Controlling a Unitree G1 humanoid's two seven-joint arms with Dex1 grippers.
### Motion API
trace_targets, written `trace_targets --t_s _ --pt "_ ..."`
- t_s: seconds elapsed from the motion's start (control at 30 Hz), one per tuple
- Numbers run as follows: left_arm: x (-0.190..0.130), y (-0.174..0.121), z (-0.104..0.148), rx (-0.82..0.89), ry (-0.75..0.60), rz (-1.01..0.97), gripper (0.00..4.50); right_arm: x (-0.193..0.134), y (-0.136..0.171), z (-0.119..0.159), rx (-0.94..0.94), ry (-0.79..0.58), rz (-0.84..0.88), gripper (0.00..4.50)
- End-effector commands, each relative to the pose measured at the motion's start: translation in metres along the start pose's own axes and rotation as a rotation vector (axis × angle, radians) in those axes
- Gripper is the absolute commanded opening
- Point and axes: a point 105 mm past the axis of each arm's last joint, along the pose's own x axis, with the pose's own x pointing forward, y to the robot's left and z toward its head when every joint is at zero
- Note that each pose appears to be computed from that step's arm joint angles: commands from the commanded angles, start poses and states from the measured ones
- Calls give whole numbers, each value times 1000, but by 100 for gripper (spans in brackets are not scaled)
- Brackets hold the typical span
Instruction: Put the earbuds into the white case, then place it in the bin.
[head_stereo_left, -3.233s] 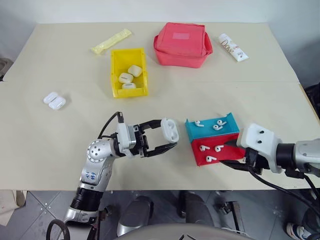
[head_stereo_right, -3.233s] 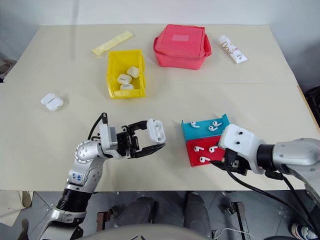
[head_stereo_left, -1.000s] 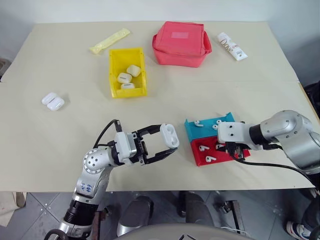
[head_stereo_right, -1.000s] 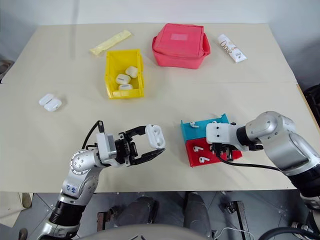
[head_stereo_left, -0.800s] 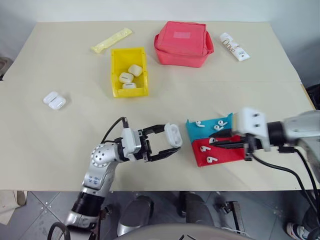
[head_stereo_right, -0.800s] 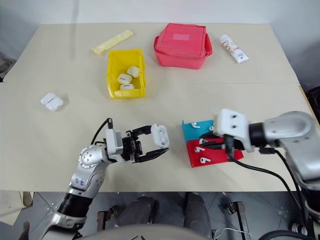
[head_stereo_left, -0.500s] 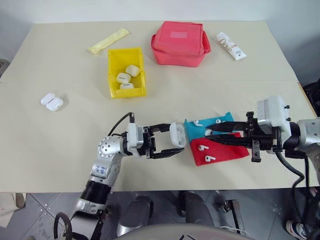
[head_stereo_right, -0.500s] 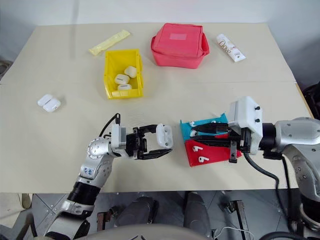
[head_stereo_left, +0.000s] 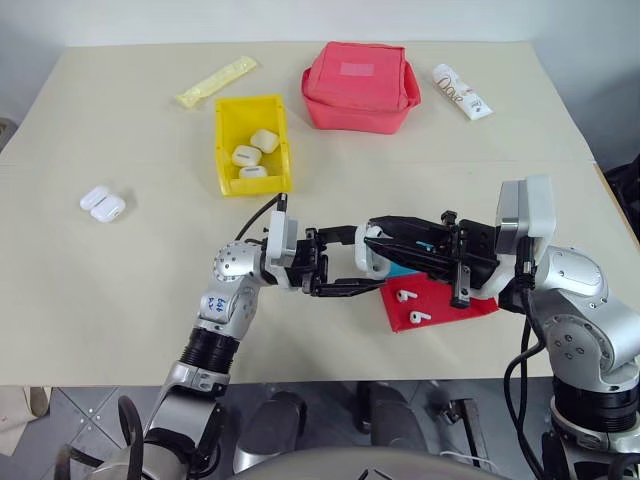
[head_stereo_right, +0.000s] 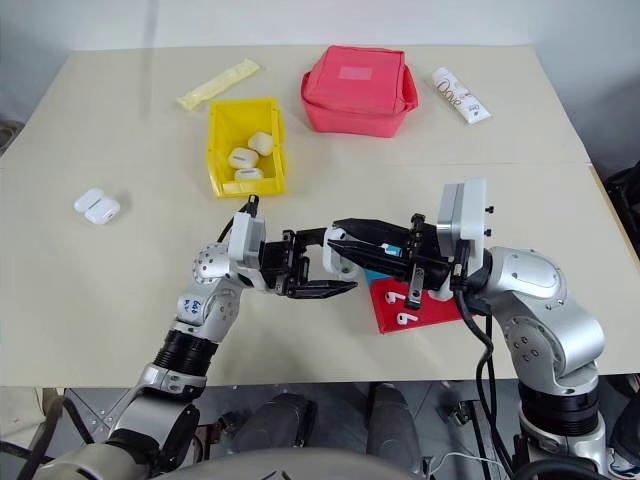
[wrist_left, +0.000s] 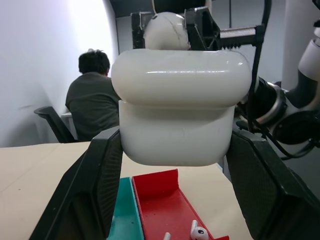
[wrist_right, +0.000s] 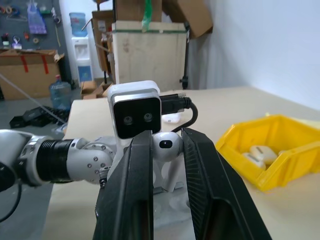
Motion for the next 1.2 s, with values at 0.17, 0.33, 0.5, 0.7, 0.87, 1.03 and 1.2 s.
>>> trace_targets --t_s 0.17,0.33,0.5,0.7,0.87,1.03,1.2 --pt "10 -3 24 63 -71 -59 276 -1 -2 -10 -18 -19 -21 48" --pt "10 -7 25 70 -72 -86 276 -1 -8 -17 -12 -32 -43 48" --pt "11 -4 27 85 -76 -76 276 -1 -7 -26 13 -33 -51 48" --pt "11 4 29 100 -91 -28 276 -5 -2 -35 49 7 -44 48" --pt "8 10 27 114 -88 6 276 -10 1 -41 59 68 -34 48" --pt "4 17 26 134 -77 33 276 -13 0 -40 40 117 -22 48" --pt "0 21 23 147 -63 41 276 -13 -2 -36 14 149 -10 48"
